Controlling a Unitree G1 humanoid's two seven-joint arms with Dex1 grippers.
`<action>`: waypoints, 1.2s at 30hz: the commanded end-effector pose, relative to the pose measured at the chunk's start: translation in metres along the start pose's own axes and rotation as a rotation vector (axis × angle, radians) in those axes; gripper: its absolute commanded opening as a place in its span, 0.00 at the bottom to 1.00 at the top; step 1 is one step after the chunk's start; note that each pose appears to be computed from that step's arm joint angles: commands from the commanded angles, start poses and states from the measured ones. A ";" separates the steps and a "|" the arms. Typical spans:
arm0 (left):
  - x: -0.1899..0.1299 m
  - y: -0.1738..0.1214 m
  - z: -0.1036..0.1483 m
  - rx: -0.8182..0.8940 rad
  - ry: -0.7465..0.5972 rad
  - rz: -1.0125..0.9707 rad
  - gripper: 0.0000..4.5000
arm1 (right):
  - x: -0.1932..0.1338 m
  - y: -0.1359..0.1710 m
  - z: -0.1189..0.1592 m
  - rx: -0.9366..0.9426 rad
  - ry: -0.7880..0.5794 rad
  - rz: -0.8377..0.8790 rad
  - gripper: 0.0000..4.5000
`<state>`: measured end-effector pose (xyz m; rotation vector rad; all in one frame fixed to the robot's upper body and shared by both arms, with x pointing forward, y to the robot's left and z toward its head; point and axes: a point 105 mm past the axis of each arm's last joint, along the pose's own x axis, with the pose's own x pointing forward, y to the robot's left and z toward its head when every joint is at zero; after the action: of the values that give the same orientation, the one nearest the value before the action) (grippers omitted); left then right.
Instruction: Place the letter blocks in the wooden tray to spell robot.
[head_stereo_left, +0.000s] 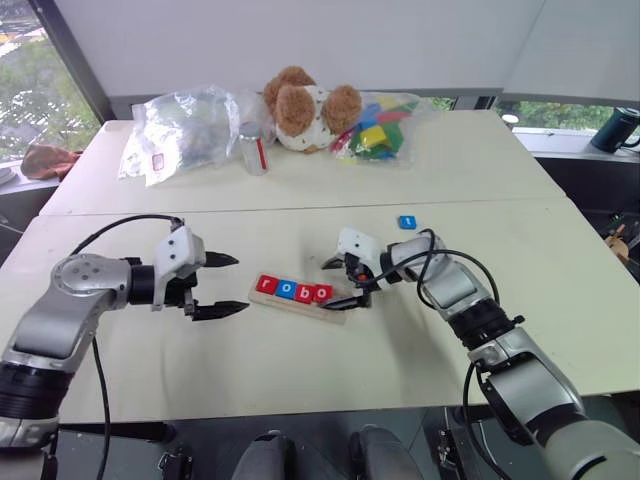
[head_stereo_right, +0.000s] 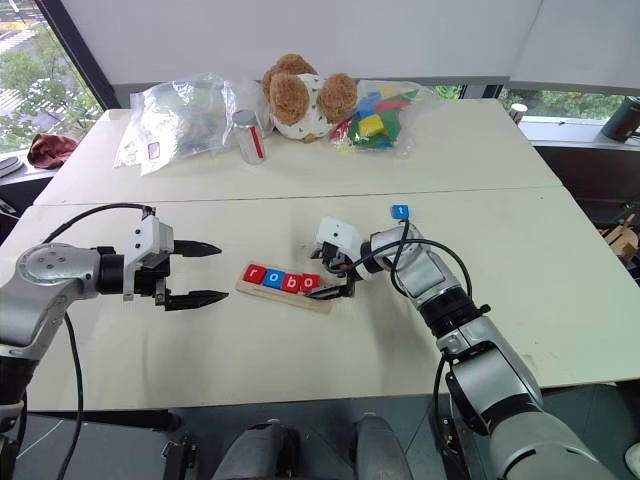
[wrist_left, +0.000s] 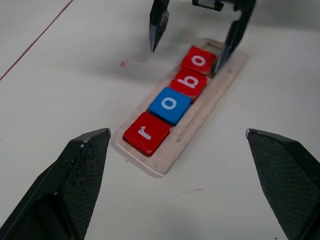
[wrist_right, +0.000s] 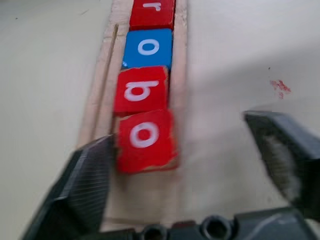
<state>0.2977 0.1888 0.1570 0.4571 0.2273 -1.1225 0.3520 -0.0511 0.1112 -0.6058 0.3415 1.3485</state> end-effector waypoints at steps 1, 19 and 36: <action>-0.002 0.007 0.008 0.046 -0.015 0.027 1.00 | -0.012 -0.006 0.034 -0.026 -0.111 -0.030 0.98; 0.007 0.005 0.014 0.060 -0.026 -0.033 1.00 | -0.022 0.018 0.012 0.112 -0.143 -0.082 0.98; 0.005 0.007 0.010 0.049 -0.010 -0.033 1.00 | -0.006 0.047 0.014 0.148 -0.160 -0.006 0.98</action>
<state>0.3046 0.1804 0.1591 0.4661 0.2159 -1.1728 0.3098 -0.0508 0.1075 -0.3769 0.3464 1.3120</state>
